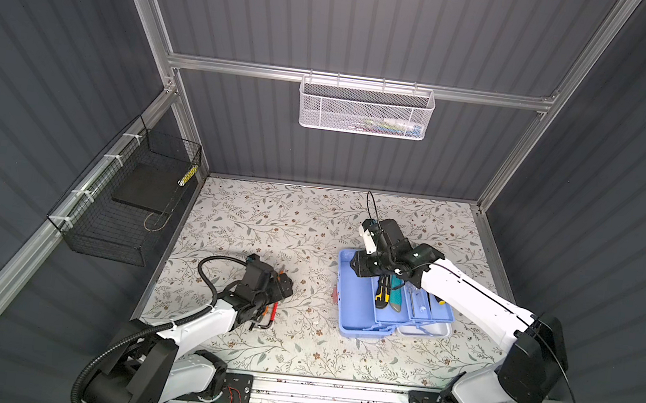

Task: Pack the tool kit
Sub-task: 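Move the right gripper back over the red-handled hex key in the pile, then lower the right gripper and close it on the red-handled hex key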

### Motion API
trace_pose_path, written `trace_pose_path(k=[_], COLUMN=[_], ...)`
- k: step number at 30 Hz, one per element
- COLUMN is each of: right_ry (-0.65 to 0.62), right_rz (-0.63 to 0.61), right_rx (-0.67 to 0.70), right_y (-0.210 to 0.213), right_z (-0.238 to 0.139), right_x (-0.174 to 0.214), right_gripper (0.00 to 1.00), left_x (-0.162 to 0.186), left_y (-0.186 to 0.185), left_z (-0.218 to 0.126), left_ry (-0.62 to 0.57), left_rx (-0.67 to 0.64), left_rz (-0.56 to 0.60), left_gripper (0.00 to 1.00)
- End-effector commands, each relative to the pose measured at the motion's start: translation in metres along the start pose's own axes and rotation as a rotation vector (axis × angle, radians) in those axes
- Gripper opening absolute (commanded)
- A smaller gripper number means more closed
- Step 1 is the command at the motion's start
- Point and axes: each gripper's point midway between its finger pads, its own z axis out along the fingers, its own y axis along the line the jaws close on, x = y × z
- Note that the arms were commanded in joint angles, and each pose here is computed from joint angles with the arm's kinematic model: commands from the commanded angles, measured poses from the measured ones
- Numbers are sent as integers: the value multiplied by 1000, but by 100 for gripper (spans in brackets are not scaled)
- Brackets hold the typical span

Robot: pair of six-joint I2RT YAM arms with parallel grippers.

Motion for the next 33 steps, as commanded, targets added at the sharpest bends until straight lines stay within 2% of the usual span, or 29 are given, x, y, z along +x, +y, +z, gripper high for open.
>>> trace_pose_path(k=[1,4,7,12,19,21,25,33], right_ry=[-5,9,47,144,279,305,342,386], right_rz=[-19,-55,-86,-124,-209,-220,-234,-262], right_rx=[-67,-98,-130,-189,-213,-203,-158,-62], right_y=[22,45,71,109,153,157,158,150], right_z=[3,9,19,48,105,118,137,156], right_x=[-8,-4,7,40,78,85,94,101], right_gripper=[37,37,37,37,42,47,48,49], left_x=[4,3,-6,-35,-58,-60,-60,-59], left_y=[-8,-10,-4,16,38,42,48,46], left_z=[4,4,-6,-51,-111,-122,-133,-134], left_ry=[-6,-6,-34,-157,-312,-339,-360,-357], left_rx=[28,20,-44,-209,-317,-327,-335,-319], left_rz=[-60,-46,-10,60,79,74,57,60], left_gripper=[99,99,99,99,99,99,99,99])
